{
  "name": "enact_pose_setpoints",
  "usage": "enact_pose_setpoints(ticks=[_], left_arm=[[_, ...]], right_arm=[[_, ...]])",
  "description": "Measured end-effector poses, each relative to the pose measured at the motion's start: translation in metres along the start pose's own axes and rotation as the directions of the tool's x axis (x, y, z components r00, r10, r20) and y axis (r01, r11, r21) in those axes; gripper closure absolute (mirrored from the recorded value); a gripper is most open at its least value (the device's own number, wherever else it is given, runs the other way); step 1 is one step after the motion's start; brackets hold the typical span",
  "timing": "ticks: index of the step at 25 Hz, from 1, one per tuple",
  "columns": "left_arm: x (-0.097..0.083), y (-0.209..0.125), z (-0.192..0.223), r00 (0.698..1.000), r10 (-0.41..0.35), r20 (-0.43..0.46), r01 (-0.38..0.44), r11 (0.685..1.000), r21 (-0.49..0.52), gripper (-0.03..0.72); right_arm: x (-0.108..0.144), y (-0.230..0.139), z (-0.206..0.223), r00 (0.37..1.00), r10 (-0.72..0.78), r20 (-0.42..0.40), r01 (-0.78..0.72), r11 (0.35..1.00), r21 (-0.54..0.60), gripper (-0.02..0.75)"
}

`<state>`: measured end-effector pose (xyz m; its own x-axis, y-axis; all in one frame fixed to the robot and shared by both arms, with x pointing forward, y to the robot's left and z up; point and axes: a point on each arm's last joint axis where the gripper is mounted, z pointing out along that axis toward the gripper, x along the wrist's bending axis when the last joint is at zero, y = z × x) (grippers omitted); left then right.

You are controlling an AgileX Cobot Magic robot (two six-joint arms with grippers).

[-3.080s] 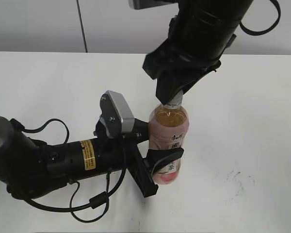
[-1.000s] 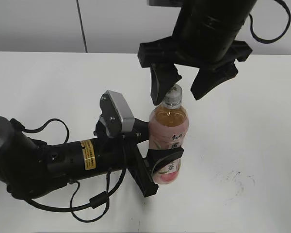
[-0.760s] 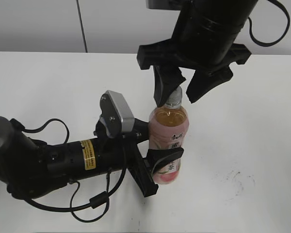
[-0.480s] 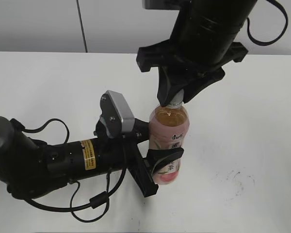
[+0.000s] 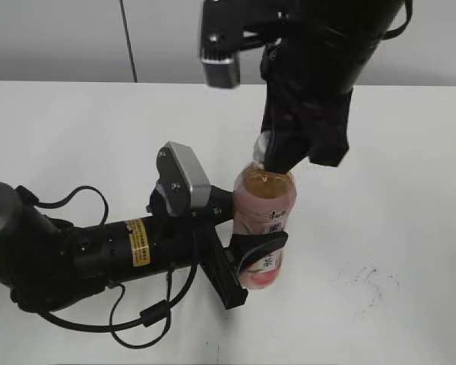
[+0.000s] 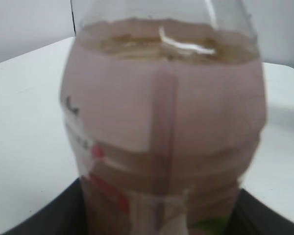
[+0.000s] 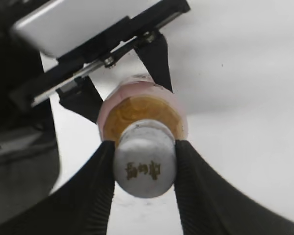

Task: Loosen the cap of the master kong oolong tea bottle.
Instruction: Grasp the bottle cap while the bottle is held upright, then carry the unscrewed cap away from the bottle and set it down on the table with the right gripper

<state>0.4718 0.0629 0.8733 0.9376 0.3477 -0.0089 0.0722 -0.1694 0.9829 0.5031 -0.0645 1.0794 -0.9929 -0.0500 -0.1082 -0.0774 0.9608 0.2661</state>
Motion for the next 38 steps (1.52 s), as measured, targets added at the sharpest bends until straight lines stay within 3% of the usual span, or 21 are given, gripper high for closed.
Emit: enact_pose_setpoints(ticks=[2,4,14,17,20,23,27,32,35,38], left_arm=[[0.000,0.000,0.000,1.000,0.000,0.000,0.000,1.000,0.000,0.314],[0.000,0.000,0.000,1.000,0.000,0.000,0.000,1.000,0.000,0.314],[0.000,0.000,0.000,1.000,0.002,0.004,-0.002,1.000,-0.004,0.314],[0.000,0.000,0.000,1.000,-0.001,0.001,0.001,1.000,-0.001,0.314],[0.000,0.000,0.000,1.000,-0.001,0.000,0.001,1.000,-0.001,0.314],[0.000,0.000,0.000,1.000,-0.001,0.000,0.001,1.000,-0.001,0.314],[0.000,0.000,0.000,1.000,-0.001,0.000,0.001,1.000,-0.001,0.314],[0.000,0.000,0.000,1.000,-0.001,0.000,0.001,1.000,-0.001,0.314],[0.000,0.000,0.000,1.000,-0.001,0.000,0.001,1.000,-0.001,0.314],[0.000,0.000,0.000,1.000,-0.001,0.000,0.001,1.000,-0.001,0.314]], right_arm=[[0.000,0.000,0.000,0.980,-0.199,0.003,0.198,0.980,0.004,0.456],[-0.001,0.000,0.000,0.953,-0.304,0.004,0.304,0.953,0.007,0.456],[0.001,0.004,-0.009,0.938,-0.345,0.016,0.346,0.938,-0.033,0.458],[0.005,0.016,-0.040,0.979,-0.192,0.072,0.201,0.968,-0.153,0.460],[0.007,0.016,-0.068,0.985,0.142,0.099,-0.120,0.973,-0.199,0.460],[-0.004,-0.003,-0.072,0.856,0.470,0.215,-0.451,0.883,-0.134,0.460],[-0.018,-0.042,-0.056,0.611,0.728,0.310,-0.742,0.664,-0.096,0.460],[-0.010,-0.106,0.000,0.412,0.873,0.260,-0.910,0.410,0.065,0.461],[0.007,-0.134,0.040,0.338,0.918,0.209,-0.941,0.325,0.097,0.461],[0.018,-0.144,0.070,0.302,0.936,0.183,-0.953,0.293,0.075,0.461]])
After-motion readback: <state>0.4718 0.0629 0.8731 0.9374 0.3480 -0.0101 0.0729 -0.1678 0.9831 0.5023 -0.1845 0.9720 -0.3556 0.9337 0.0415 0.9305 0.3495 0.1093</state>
